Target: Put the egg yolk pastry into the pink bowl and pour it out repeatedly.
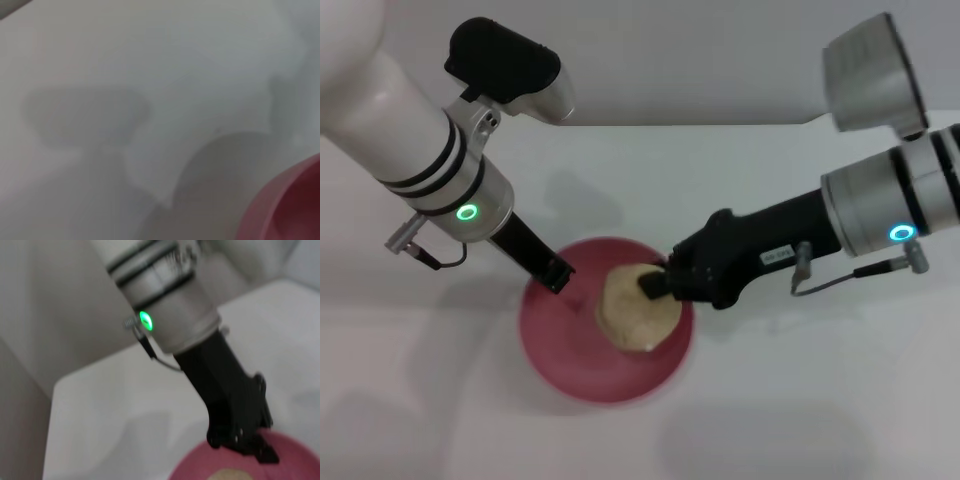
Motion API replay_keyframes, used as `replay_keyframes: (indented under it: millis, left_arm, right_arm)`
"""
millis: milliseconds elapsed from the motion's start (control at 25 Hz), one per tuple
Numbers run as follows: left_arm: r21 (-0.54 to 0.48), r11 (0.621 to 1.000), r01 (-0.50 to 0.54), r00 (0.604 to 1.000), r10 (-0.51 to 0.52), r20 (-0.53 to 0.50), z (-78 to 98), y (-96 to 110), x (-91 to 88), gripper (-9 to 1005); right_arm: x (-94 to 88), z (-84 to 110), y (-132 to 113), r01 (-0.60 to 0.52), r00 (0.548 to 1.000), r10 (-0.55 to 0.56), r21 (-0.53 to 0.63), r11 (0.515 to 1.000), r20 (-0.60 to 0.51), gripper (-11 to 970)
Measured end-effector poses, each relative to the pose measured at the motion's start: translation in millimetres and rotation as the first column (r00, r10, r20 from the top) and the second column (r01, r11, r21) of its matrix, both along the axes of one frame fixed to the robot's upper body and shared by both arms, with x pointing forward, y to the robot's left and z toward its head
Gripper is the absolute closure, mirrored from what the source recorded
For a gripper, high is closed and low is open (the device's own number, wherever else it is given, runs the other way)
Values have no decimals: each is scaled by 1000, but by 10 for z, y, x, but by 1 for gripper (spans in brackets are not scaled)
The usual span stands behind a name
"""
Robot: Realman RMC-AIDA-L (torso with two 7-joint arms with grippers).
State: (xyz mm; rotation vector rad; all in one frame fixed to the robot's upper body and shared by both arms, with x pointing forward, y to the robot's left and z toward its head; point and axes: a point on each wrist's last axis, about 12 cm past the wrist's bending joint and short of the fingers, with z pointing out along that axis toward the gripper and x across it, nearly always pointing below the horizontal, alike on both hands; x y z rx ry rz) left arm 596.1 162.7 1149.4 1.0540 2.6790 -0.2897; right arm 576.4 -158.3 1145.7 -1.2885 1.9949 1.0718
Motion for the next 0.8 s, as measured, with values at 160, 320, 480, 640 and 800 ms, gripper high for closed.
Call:
replay_keyframes:
  millis: [160, 320, 480, 640, 800]
  left_arm:
    - [-13, 1000, -1, 1000, 2, 5, 23, -18, 8, 997]
    - [-25, 1000, -9, 1000, 10, 20, 20, -16, 27, 996]
    - [-39, 999, -17, 999, 19, 43, 39, -7, 41, 996]
    - [-94, 995, -45, 983, 61, 172, 89, 80, 57, 996]
    - [-133, 991, -29, 949, 69, 307, 121, 117, -31, 996]
  right_arm:
    - [17, -21, 10, 17, 1000, -18, -17, 1000, -23, 893]
    - [23, -8, -45, 40, 999, -40, -1, 999, -24, 792]
    - [71, 23, -177, 116, 993, -115, 36, 993, -32, 631]
    - [129, 13, -660, 360, 931, -348, 133, 923, -106, 533]
    - [69, -54, -1071, 516, 855, -491, 187, 836, -166, 460]
